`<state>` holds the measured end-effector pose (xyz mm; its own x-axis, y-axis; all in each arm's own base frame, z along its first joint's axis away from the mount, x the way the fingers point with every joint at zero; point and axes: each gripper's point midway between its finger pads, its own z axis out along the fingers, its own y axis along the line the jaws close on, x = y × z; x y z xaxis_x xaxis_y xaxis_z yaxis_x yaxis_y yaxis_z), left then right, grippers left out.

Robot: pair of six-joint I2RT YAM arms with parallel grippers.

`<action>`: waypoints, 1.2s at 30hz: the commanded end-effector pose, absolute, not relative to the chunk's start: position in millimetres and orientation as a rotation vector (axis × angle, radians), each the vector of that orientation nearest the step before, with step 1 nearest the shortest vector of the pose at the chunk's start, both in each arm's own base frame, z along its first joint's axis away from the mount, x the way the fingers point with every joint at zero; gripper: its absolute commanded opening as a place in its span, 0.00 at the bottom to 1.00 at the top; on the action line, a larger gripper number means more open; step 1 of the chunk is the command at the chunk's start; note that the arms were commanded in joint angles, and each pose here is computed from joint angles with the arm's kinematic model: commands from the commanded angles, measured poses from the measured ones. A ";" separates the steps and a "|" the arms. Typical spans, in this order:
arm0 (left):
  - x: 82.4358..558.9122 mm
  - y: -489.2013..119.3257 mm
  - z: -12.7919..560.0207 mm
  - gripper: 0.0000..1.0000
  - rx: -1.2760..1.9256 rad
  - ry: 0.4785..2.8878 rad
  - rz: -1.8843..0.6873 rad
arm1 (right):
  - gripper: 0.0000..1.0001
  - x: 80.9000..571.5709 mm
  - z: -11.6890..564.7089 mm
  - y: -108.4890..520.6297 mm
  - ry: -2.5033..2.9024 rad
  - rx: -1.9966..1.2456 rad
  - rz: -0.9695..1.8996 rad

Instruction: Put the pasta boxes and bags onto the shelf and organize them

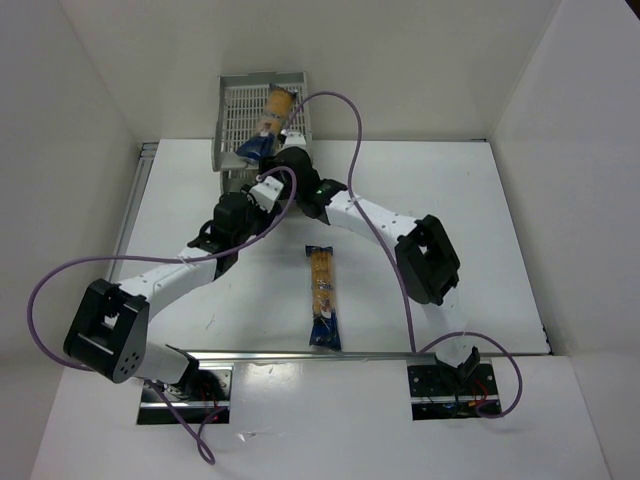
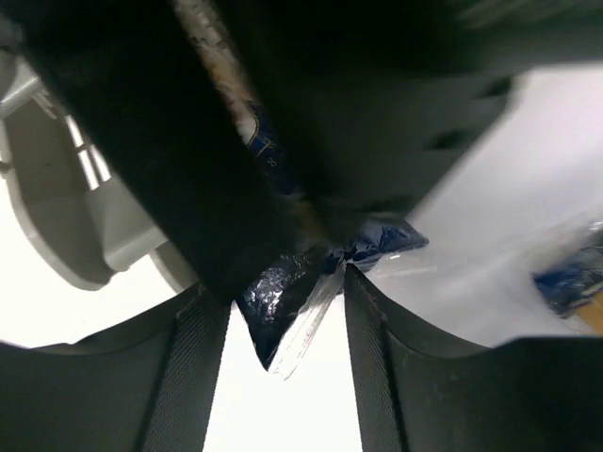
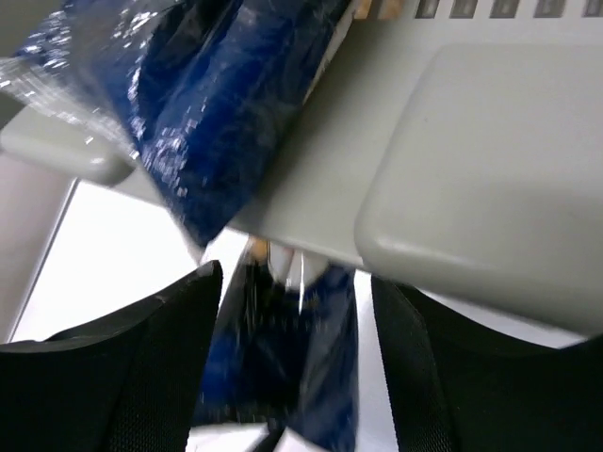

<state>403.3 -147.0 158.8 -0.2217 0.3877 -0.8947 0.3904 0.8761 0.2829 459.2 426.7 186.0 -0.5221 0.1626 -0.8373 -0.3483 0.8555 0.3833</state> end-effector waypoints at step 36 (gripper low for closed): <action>340.1 -22.7 372.5 1.00 0.035 1.505 0.177 | 0.01 351.5 202.5 428.8 1.809 -0.781 0.913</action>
<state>344.2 -61.2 364.5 0.0826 0.1935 -0.9776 0.0509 0.9789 0.1981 358.2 383.5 157.2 -0.4918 -0.1671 -0.8545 -0.6908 0.6723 0.2661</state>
